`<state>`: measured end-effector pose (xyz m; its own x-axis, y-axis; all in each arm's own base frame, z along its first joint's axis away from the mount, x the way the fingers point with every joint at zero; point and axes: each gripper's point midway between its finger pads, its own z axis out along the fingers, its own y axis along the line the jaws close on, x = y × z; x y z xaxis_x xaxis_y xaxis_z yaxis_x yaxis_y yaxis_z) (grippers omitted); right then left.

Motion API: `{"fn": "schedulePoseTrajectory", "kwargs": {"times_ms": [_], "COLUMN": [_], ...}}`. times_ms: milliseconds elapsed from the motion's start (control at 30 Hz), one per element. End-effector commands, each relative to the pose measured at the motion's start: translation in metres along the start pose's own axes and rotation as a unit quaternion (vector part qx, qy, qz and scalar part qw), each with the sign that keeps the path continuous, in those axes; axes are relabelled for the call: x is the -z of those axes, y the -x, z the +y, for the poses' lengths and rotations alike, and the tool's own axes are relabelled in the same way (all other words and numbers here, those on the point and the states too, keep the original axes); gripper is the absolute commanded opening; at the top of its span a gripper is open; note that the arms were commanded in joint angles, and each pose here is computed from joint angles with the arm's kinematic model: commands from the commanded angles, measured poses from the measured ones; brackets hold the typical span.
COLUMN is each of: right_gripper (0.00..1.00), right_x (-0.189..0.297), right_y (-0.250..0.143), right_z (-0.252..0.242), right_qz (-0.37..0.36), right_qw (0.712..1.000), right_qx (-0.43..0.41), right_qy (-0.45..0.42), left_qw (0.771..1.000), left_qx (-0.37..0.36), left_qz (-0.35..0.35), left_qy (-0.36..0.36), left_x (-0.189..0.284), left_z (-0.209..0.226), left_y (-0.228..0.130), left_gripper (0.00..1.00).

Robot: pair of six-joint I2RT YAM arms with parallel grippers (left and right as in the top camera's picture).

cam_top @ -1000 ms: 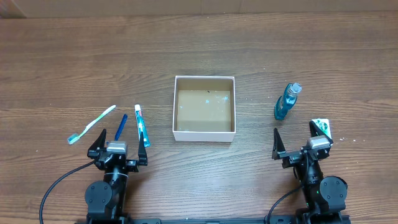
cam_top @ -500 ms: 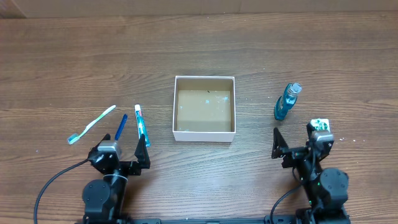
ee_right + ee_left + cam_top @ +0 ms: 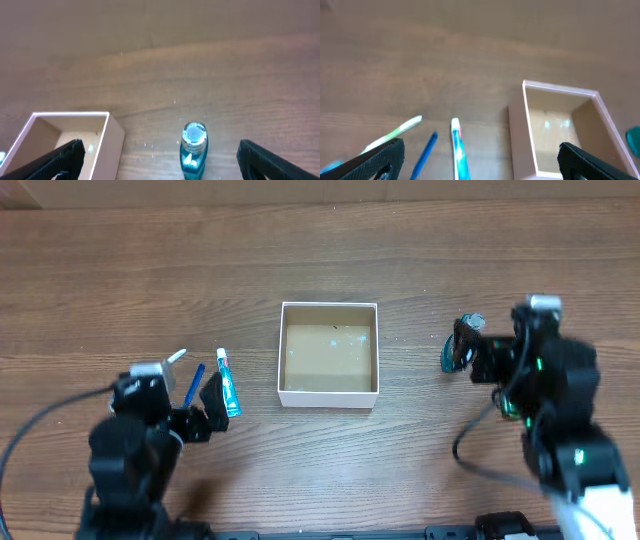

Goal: Pack container
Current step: 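Move the right gripper to the blue mouthwash bottle and grasp it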

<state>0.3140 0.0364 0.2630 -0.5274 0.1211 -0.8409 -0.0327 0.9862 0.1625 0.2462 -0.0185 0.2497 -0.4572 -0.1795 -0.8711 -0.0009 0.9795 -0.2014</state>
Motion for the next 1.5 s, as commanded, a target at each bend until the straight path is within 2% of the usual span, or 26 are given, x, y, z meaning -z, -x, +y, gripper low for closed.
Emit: {"fn": "schedulePoseTrajectory", "kwargs": {"times_ms": [0, 200, 367, 500, 667, 1033, 1233, 1467], "right_gripper": [1.0, 1.0, 1.0, 1.0, 1.0, 1.0, 1.0, 0.87], "right_x": [-0.021, -0.062, -0.086, -0.092, -0.098, -0.133, -0.14, -0.139], "right_y": [0.023, 0.02, -0.004, -0.01, -0.023, -0.079, -0.089, -0.089], "right_z": [-0.005, -0.032, -0.058, -0.062, -0.063, -0.054, -0.056, -0.056], "right_qz": [0.058, 0.17, 0.216, 0.229, 0.254, 0.346, 0.361, 0.363], "right_qw": [0.997, 0.978, 0.965, 0.967, 0.961, 0.933, 0.927, 0.926], "right_qx": [-0.034, -0.116, -0.127, -0.076, -0.077, -0.061, -0.063, -0.063], "right_qy": [-0.026, -0.037, -0.075, -0.082, -0.084, -0.077, -0.08, -0.08], "left_qw": [0.998, 0.986, 0.977, 0.977, 0.977, 0.977, 0.977, 0.977], "left_qx": [-0.013, -0.004, 0.0, 0.0, 0.0, 0.0, 0.0, 0.0], "left_qz": [0.061, 0.162, 0.21, 0.212, 0.212, 0.211, 0.211, 0.211], "left_qy": [0.013, 0.025, 0.033, 0.034, 0.034, 0.034, 0.034, 0.034], "left_x": [-0.014, -0.035, -0.048, -0.049, -0.049, -0.049, -0.049, -0.05], "left_z": [0.0, 0.001, 0.006, 0.006, 0.006, 0.006, 0.006, 0.006], "left_y": [0.015, 0.004, -0.014, -0.014, -0.014, -0.014, -0.014, -0.014], "left_gripper": [1.0, 1.0, 1.0, 1.0, 1.0, 1.0, 1.0, 1.0]}}
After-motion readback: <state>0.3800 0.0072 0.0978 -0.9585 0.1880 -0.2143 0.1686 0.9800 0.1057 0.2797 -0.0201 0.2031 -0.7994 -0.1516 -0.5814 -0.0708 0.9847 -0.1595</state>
